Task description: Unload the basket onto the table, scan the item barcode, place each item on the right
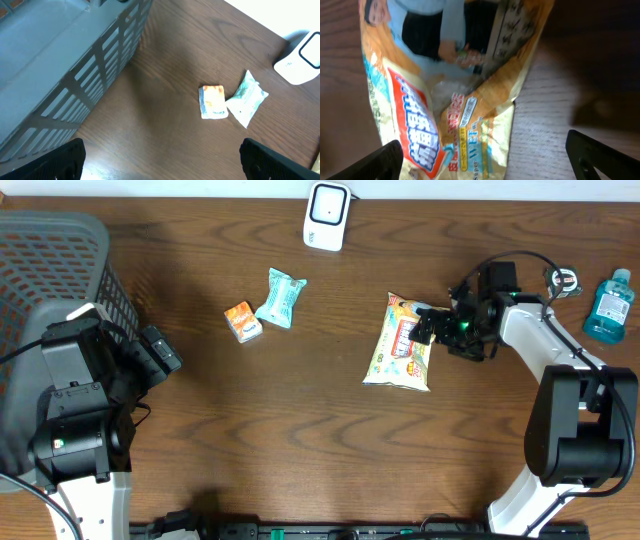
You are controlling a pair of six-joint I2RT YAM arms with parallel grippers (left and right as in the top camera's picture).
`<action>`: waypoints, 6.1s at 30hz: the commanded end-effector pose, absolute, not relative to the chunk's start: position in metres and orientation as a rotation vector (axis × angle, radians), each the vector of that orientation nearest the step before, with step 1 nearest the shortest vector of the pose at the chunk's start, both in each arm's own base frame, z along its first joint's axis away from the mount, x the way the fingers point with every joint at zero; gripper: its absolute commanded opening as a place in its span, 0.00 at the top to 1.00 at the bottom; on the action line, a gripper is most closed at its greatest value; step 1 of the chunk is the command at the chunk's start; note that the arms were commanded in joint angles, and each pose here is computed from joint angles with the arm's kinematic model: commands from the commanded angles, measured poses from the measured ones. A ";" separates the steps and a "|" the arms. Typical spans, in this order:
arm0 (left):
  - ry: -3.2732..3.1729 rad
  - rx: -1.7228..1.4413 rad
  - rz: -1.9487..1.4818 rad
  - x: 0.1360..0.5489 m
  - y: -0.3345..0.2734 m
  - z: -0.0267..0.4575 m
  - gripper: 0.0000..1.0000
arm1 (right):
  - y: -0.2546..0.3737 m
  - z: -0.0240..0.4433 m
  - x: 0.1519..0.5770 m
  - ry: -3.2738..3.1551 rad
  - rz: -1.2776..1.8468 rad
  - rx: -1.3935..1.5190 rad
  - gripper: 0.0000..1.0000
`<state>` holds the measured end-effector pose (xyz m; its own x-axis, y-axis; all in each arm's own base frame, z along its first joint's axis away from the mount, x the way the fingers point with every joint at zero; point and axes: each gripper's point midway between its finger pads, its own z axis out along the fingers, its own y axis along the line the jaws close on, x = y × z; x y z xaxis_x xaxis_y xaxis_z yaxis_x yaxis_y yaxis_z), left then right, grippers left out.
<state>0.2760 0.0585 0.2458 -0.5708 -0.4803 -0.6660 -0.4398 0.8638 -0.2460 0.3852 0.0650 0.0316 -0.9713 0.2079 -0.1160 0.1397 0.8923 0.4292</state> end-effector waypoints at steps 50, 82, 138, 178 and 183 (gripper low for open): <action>2.248 -0.683 -0.055 0.276 0.062 0.247 0.02 | 0.113 -0.043 0.372 2.873 0.690 0.522 0.28; 2.248 -0.683 -0.055 0.276 0.062 0.247 0.02 | 0.142 0.099 0.395 2.538 0.959 0.119 0.99; 2.248 -0.683 -0.055 0.276 0.062 0.247 0.02 | 0.205 0.100 0.447 2.198 1.574 0.081 0.99; 2.248 -0.683 -0.055 0.276 0.062 0.247 0.02 | 0.176 0.112 0.531 2.359 0.568 -0.017 0.01; 2.248 -0.683 -0.055 0.276 0.062 0.247 0.03 | 0.189 0.075 0.531 2.402 0.621 -0.082 0.01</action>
<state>0.2759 0.0585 0.2457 -0.5710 -0.4803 -0.6657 -0.4398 0.8637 -0.2459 0.5337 0.1813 0.1041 -0.7587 0.1473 -0.6346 -0.1769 0.8909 0.4184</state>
